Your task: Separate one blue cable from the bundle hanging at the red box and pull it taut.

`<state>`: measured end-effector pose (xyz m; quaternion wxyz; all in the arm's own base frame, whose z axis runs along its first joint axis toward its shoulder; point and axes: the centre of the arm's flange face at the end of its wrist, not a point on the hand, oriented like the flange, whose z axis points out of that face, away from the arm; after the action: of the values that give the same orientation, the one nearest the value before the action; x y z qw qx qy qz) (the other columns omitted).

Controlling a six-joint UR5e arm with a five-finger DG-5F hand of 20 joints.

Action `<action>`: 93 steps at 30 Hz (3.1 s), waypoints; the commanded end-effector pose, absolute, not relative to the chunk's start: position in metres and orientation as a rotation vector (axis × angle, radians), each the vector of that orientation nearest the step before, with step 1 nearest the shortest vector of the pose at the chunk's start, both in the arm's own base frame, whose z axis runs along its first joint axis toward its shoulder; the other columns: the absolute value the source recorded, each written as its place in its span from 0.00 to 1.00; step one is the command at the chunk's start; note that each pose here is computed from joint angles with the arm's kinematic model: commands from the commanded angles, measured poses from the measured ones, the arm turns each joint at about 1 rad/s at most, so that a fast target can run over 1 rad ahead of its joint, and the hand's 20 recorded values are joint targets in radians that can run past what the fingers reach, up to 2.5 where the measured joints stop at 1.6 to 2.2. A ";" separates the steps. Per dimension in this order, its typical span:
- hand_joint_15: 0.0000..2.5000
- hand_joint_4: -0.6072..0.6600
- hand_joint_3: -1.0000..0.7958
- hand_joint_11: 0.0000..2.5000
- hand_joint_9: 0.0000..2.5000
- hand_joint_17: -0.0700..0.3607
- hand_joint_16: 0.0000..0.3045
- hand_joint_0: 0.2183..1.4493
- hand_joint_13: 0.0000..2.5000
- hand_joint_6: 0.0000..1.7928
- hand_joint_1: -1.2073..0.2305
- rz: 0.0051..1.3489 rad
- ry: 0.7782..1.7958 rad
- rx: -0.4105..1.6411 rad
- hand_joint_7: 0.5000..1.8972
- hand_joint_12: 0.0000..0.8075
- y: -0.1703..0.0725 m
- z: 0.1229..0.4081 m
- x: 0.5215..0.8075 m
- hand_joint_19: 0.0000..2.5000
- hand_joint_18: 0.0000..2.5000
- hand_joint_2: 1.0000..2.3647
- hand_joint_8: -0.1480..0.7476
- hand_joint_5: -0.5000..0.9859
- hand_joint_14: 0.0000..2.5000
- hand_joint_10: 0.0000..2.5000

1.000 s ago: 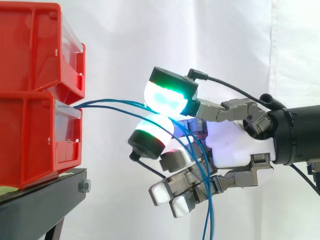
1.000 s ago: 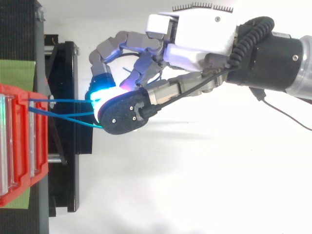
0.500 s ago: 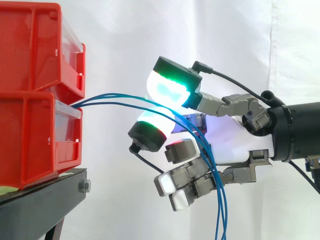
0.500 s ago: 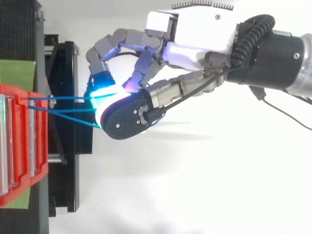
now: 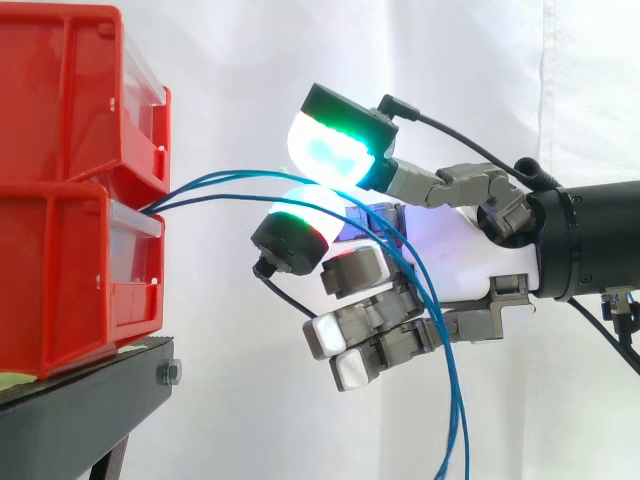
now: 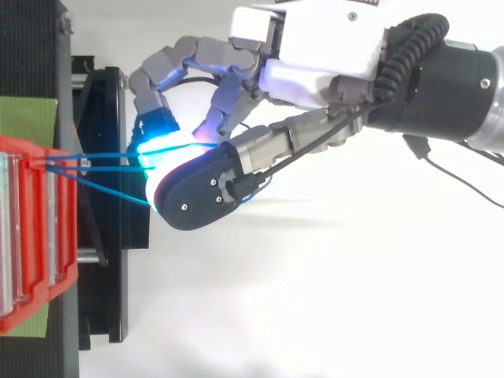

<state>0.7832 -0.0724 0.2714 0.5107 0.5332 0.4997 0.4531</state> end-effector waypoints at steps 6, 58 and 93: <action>0.26 0.45 0.28 0.40 0.47 0.39 0.14 0.27 0.38 0.51 0.28 1.086 1.202 1.285 0.52 0.39 -0.072 0.271 0.783 0.27 0.31 0.00 0.42 0.23 0.01 0.01; 0.24 0.51 0.28 0.40 0.40 0.39 0.14 0.41 0.34 0.50 0.26 1.055 1.232 1.284 0.45 0.38 -0.070 0.269 0.781 0.23 0.29 0.00 0.45 0.20 0.01 0.01; 0.25 0.56 0.43 0.43 0.45 0.41 0.15 0.31 0.35 0.50 0.40 1.056 1.233 1.283 0.53 0.43 -0.069 0.269 0.781 0.27 0.30 0.01 0.50 0.21 0.01 0.01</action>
<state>0.7808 -0.0695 0.2692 0.5111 0.5332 0.5120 0.4385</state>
